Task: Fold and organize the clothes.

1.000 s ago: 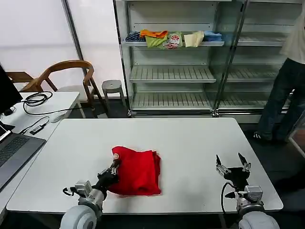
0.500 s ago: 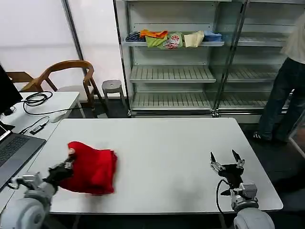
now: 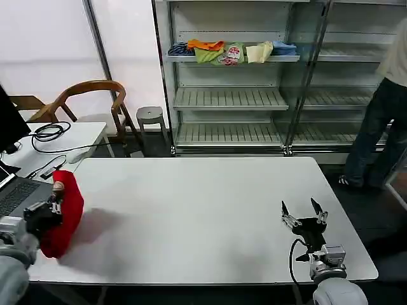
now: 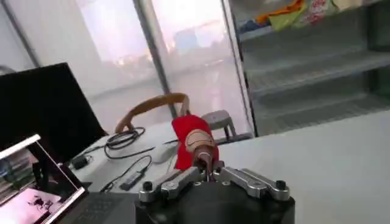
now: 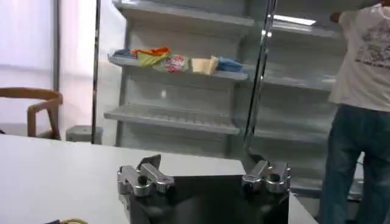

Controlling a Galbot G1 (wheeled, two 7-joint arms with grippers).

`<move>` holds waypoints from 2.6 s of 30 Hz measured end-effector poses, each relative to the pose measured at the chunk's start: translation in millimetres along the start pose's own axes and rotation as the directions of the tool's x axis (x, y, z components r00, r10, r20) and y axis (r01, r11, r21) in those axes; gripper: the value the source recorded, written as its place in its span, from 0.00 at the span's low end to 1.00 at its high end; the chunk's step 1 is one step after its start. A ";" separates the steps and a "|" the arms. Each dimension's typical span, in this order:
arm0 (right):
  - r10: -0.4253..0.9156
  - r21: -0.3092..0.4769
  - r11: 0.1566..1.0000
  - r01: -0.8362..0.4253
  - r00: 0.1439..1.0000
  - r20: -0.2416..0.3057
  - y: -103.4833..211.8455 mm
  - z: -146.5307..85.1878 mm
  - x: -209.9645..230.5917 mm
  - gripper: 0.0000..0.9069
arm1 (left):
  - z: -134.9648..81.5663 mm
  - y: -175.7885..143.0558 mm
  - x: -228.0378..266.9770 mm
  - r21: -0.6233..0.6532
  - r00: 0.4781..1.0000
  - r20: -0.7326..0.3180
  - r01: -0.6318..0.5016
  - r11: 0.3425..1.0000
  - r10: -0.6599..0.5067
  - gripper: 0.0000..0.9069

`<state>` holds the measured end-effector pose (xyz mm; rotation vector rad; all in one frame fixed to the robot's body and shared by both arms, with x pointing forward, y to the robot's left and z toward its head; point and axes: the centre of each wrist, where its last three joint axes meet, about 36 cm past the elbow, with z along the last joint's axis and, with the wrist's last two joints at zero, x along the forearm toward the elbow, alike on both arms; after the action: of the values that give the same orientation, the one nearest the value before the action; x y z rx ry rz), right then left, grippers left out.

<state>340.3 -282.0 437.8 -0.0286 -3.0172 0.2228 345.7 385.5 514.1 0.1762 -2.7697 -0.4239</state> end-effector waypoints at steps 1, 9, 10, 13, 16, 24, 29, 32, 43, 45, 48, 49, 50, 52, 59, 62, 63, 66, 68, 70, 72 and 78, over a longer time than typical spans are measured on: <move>0.004 0.003 1.000 -0.004 1.000 -0.003 -1.0 0.4 1.3 1.00 | 6.8 -13.8 -0.3 -0.011 1.000 -0.001 -0.003 1.000 0.003 0.02; 0.035 0.018 0.999 -0.035 0.999 -0.017 -5.5 0.4 7.6 1.00 | 46.9 -154.2 5.8 -0.050 0.989 -0.011 -0.150 0.987 0.150 0.02; 0.037 0.019 0.999 -0.037 0.999 -0.018 -5.6 0.6 8.1 1.00 | 46.7 -166.6 6.4 -0.050 0.987 -0.005 -0.162 0.985 0.162 0.02; 0.042 0.023 0.999 -0.042 0.999 -0.019 -6.9 -0.1 9.0 1.00 | 42.4 -198.7 6.6 -0.045 0.981 0.016 -0.191 0.981 0.192 0.02; 0.049 0.028 0.998 -0.048 0.999 -0.018 -9.8 -1.3 9.2 1.00 | 35.2 -225.0 5.8 -0.033 0.975 0.032 -0.217 0.976 0.218 0.02; 0.063 0.030 0.998 -0.062 0.998 -0.021 -17.3 -2.4 9.5 1.00 | 12.1 -277.1 1.8 -0.012 0.959 0.065 -0.277 0.961 0.277 0.02; 0.067 0.034 0.997 -0.066 0.997 -0.025 -21.1 -1.1 8.6 1.00 | -2.6 -295.9 -3.2 0.037 0.955 0.066 -0.292 0.956 0.289 0.02; 0.069 0.034 0.997 -0.068 0.997 -0.026 -22.5 -0.8 7.9 1.00 | -11.3 -302.7 -7.2 0.080 0.955 0.063 -0.294 0.953 0.289 0.02; 0.068 0.037 0.997 -0.067 0.997 -0.024 -24.6 -1.4 5.7 1.00 | -39.7 -325.3 -12.7 0.265 0.943 0.038 -0.329 0.907 0.331 1.00; 0.071 0.036 0.997 -0.070 0.997 -0.024 -25.5 -1.6 5.7 1.00 | -44.1 -330.0 -13.3 0.293 0.938 0.039 -0.341 0.893 0.345 1.00; 0.072 0.035 0.997 -0.071 0.997 -0.025 -25.6 -1.3 6.1 1.00 | -51.3 -336.0 -15.7 0.341 0.934 0.043 -0.349 0.873 0.356 1.00; 0.072 0.034 0.997 -0.071 0.997 -0.026 -25.4 -1.1 6.1 1.00 | -53.8 -338.4 -16.7 0.357 0.931 0.046 -0.353 0.865 0.361 1.00; 0.072 0.032 0.997 -0.071 0.997 -0.026 -25.2 -1.0 6.2 1.00 | -56.7 -340.9 -17.6 0.374 0.929 0.051 -0.358 0.856 0.366 1.00; 0.073 0.029 0.997 -0.072 0.997 -0.025 -24.9 -1.0 6.1 1.00 | -62.7 -345.1 -19.7 0.403 0.926 0.064 -0.366 0.839 0.373 1.00; 0.069 0.020 0.997 -0.069 0.997 -0.022 -23.4 -0.6 2.5 1.00 | -77.8 -342.1 -25.1 0.453 0.922 0.142 -0.384 0.804 0.360 1.00; 0.062 0.013 0.998 -0.062 0.998 -0.017 -21.0 0.3 -0.1 1.00 | -74.2 -326.6 -32.1 0.429 0.926 0.196 -0.376 0.821 0.321 1.00; 0.060 0.011 0.998 -0.060 0.998 -0.015 -20.1 0.4 -1.2 1.00 | -71.0 -319.3 -36.1 0.415 0.928 0.214 -0.369 0.831 0.305 1.00; 0.057 0.008 0.998 -0.057 0.998 -0.009 -16.1 1.3 -5.6 1.00 | -55.3 -289.0 -51.5 0.361 0.929 0.270 -0.342 0.868 0.254 1.00; 0.055 0.007 0.998 -0.055 0.998 -0.003 -12.7 1.9 -9.5 1.00 | -41.2 -262.1 -63.6 0.320 0.928 0.300 -0.318 0.893 0.223 1.00; 0.054 0.006 0.999 -0.054 0.999 0.003 -8.3 2.7 -14.5 1.00 | -26.4 -231.9 -74.9 0.277 0.926 0.325 -0.288 0.917 0.193 1.00; 0.050 0.005 0.999 -0.050 0.999 0.005 -2.9 4.1 -19.9 1.00 | -11.7 -203.0 -83.7 0.236 0.924 0.341 -0.261 0.936 0.171 1.00; 0.024 0.006 1.000 -0.024 1.000 0.012 18.0 6.7 -38.8 1.00 | 28.4 -122.6 -95.5 0.121 0.922 0.367 -0.177 0.977 0.122 1.00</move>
<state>378.2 -266.3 424.2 -0.0626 -3.0289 0.2355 434.1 293.2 421.3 -0.0899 -3.1478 -0.2217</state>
